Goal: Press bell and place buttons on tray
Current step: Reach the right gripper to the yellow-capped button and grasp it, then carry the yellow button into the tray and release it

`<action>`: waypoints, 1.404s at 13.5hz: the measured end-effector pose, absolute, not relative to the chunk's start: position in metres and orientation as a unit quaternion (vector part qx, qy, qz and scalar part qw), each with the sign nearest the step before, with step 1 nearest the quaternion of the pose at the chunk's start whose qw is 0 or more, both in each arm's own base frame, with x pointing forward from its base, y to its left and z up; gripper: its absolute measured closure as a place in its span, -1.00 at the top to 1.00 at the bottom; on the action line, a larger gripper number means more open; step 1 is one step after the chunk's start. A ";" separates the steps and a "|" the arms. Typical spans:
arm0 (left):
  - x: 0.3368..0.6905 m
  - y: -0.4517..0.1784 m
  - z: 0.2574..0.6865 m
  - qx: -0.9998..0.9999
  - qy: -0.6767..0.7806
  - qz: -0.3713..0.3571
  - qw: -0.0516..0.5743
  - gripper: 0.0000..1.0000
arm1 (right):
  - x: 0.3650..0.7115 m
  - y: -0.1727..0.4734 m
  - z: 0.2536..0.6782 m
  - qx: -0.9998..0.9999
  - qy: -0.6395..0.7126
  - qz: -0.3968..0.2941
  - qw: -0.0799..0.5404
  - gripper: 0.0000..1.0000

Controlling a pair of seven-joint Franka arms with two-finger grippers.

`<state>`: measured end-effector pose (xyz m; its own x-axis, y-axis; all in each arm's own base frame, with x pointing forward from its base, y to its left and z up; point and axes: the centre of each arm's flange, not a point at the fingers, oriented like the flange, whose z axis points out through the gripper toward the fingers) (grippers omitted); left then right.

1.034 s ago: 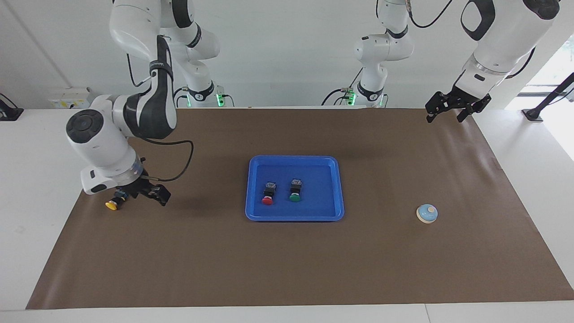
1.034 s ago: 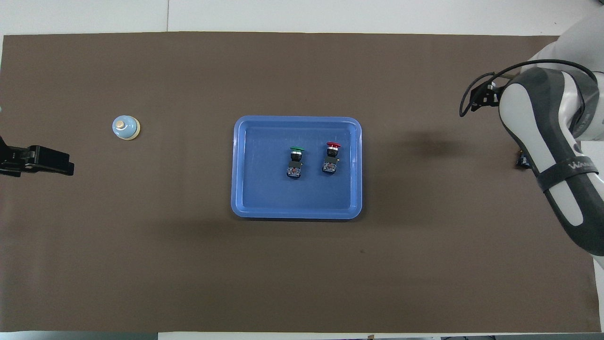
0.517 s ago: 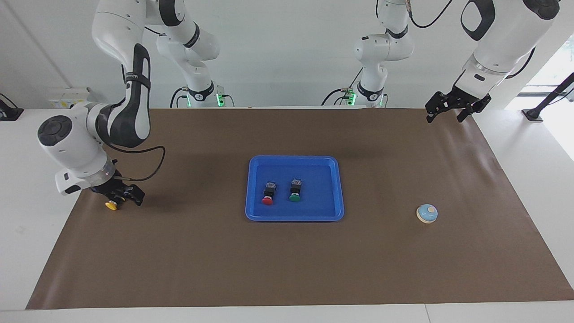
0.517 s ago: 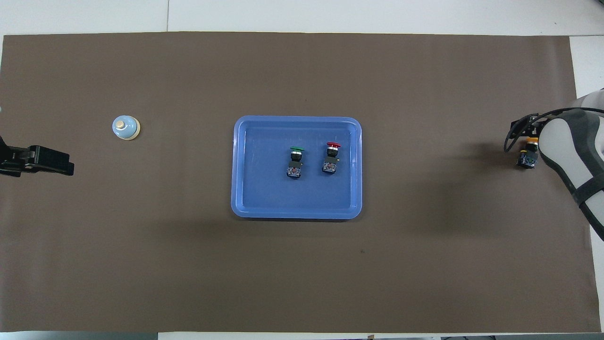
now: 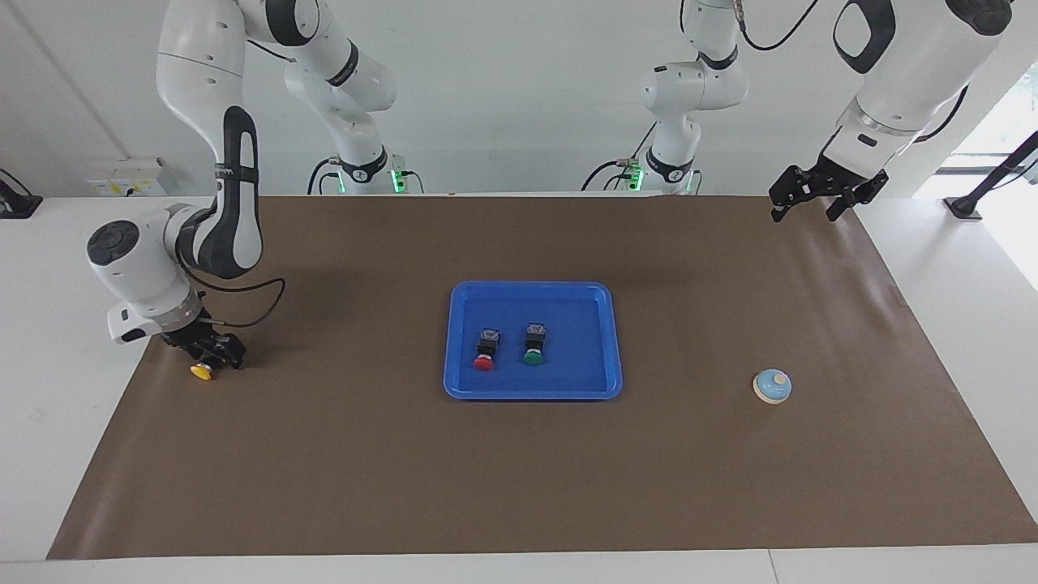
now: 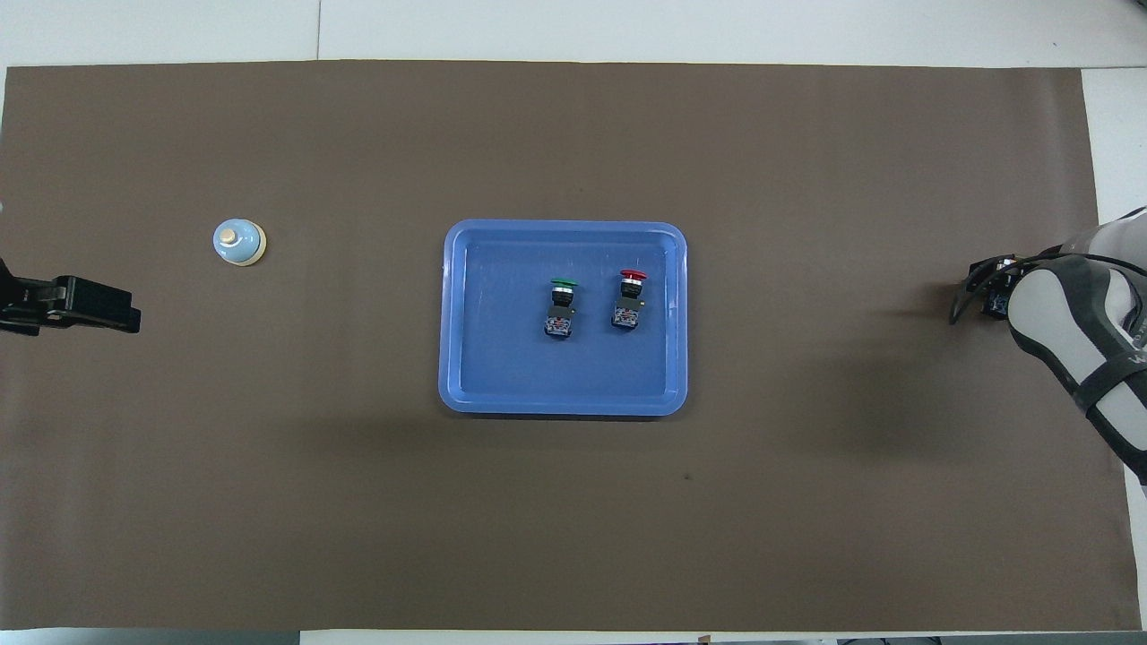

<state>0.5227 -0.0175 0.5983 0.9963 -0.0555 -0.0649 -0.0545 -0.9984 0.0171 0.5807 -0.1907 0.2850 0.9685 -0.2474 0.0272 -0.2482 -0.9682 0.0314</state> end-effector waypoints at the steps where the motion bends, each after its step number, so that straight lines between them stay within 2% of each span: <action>1: 0.523 -0.018 0.598 0.999 -0.028 -0.033 0.008 1.00 | 0.580 -0.190 0.285 0.993 -0.120 0.011 0.017 0.25; 3: 0.523 -0.018 0.598 0.999 -0.028 -0.033 0.008 1.00 | 0.580 -0.188 0.288 0.994 -0.110 0.013 0.017 -0.19; 7: 0.523 -0.018 0.598 0.999 -0.028 -0.033 0.008 1.00 | 0.590 -0.169 0.302 0.997 -0.083 0.004 0.011 -0.21; 10: 0.523 -0.018 0.598 0.999 -0.028 -0.033 0.008 1.00 | 0.620 -0.108 0.349 0.997 -0.073 -0.018 0.006 -0.21; 13: 0.523 -0.018 0.598 0.999 -0.028 -0.033 0.008 1.00 | 0.645 -0.019 0.404 0.994 -0.099 -0.040 0.009 -0.21; 15: 0.523 -0.018 0.598 0.999 -0.028 -0.033 0.008 1.00 | 0.652 0.048 0.426 0.991 -0.121 -0.047 0.015 -0.21; 19: 0.523 -0.018 0.598 0.999 -0.028 -0.033 0.008 1.00 | 0.635 0.212 0.437 0.990 -0.136 -0.041 0.026 -0.21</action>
